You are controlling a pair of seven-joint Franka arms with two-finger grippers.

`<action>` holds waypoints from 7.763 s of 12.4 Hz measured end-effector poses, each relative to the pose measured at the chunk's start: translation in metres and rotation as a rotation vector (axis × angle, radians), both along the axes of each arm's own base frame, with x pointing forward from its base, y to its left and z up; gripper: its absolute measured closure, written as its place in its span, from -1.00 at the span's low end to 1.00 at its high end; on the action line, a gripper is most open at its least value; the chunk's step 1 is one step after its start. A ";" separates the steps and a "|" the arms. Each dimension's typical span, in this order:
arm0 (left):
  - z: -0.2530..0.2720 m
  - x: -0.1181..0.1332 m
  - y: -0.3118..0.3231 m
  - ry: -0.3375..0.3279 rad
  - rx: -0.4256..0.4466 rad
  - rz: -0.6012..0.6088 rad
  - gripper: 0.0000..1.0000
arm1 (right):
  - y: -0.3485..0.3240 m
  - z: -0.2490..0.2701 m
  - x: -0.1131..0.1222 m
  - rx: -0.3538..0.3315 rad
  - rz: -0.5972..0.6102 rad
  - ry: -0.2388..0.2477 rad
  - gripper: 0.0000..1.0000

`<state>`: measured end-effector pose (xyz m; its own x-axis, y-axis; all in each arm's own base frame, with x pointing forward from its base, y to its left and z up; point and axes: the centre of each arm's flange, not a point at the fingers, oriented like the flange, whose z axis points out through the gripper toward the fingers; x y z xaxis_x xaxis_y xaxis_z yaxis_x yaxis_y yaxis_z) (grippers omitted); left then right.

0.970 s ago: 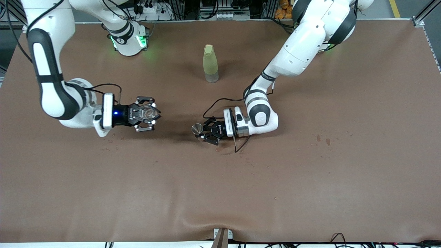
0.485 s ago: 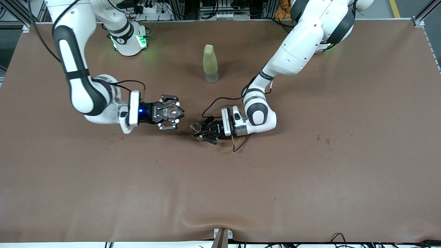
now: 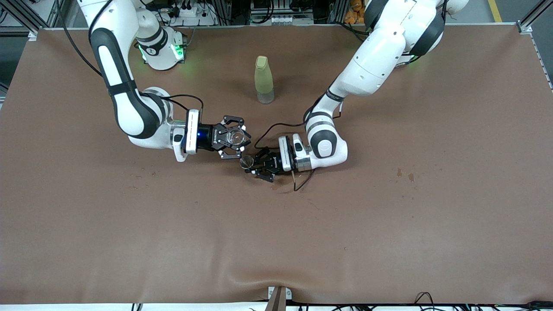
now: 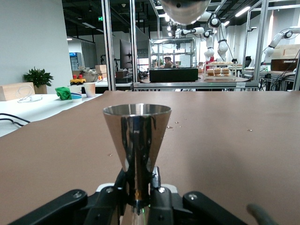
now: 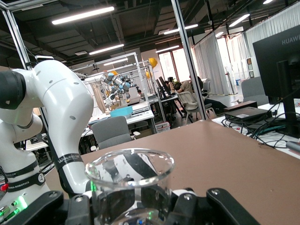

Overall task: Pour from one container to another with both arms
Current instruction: 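Move the beaker with the right gripper beside the jigger, then tilt the beaker with the right gripper, pouring into the jigger, then turn the beaker upright with the right gripper and draw it back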

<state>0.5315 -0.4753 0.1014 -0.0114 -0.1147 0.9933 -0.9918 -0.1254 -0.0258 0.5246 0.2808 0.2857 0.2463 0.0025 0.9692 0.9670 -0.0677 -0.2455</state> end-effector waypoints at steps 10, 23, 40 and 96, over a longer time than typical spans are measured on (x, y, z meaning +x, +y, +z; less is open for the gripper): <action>0.001 0.000 -0.002 -0.005 -0.031 0.004 0.58 | 0.005 -0.066 -0.013 -0.014 -0.042 0.053 0.70; 0.001 0.000 -0.002 -0.008 -0.038 0.000 0.58 | 0.016 -0.060 -0.041 0.057 -0.048 0.383 0.70; -0.009 -0.010 0.000 -0.002 -0.049 -0.019 0.58 | 0.024 -0.053 -0.048 0.100 -0.028 0.818 0.70; 0.035 0.035 0.078 0.049 -0.120 0.071 0.58 | -0.091 0.006 0.017 -0.085 0.107 0.624 0.70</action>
<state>0.5665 -0.3969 0.1363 0.0414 0.0062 0.9991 -0.9800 -0.1948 0.0418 0.5418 0.1902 0.2914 0.7585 0.1291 0.6388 0.6463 -0.0228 -0.7627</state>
